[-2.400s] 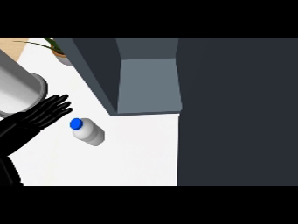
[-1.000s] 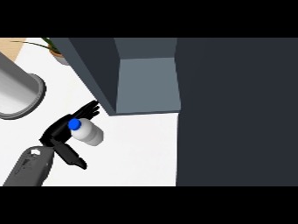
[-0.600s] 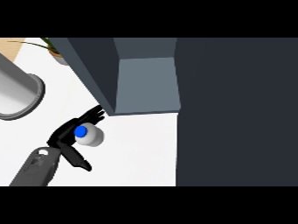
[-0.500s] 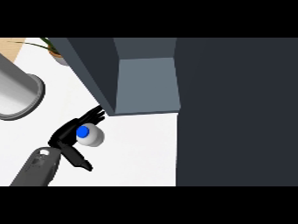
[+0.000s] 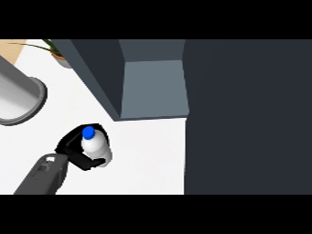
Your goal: Pick up the bottled water, place it into the cabinet and close the cabinet
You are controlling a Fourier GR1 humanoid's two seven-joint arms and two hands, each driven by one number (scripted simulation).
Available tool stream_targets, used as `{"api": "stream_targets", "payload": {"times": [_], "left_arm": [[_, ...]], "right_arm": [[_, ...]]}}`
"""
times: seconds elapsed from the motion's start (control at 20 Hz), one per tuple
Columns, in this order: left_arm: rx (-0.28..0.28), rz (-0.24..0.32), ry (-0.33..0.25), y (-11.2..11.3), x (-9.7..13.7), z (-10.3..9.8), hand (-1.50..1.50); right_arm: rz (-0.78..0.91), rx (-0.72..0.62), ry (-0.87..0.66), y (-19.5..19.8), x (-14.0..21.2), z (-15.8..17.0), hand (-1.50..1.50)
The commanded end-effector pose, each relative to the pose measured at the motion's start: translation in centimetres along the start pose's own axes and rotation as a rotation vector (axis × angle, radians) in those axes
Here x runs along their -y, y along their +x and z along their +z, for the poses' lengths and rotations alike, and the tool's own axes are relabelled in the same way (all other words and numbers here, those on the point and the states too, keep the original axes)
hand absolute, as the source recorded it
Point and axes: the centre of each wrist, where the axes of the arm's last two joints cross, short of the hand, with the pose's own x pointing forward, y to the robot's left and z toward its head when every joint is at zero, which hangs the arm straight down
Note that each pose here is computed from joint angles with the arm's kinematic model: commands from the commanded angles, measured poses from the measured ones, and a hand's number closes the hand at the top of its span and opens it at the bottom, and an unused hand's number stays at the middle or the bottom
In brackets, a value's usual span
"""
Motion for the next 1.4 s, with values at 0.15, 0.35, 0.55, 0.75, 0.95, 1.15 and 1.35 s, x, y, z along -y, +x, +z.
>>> {"api": "stream_targets", "payload": {"times": [0.15, 0.35, 0.55, 0.75, 0.95, 1.15, 1.35], "left_arm": [[0.246, 0.109, 0.259, -1.8, -0.8, 3.4, 1.5], [0.404, 0.095, 0.654, -2.8, -1.4, 6.6, 1.5], [0.494, 0.05, 0.7, -3.2, -0.8, 6.4, 1.5], [0.482, 0.01, 0.673, -3.4, 0.9, 4.7, 1.5], [0.444, 0.01, 0.6, -0.8, 1.4, 2.7, 1.5], [0.483, -0.03, 0.553, 1.1, 3.9, -0.5, 1.5], [0.477, -0.013, 0.533, 2.5, 5.9, -2.3, 1.5]], "right_arm": [[0.026, 0.052, -0.011, 3.0, -1.1, 0.1, -1.5], [0.049, 0.031, -0.018, 2.6, -0.5, 0.2, -1.5], [0.022, 0.031, -0.012, 3.8, -1.3, 0.6, -1.5], [0.017, 0.044, 0.009, 4.5, -2.0, 1.2, -1.5], [0.022, 0.027, -0.018, 4.7, -2.8, 0.9, -1.5], [0.015, 0.017, -0.02, 4.3, -1.2, 1.3, -1.5], [0.025, 0.049, -0.017, 5.6, -2.0, 0.4, -1.5]]}}
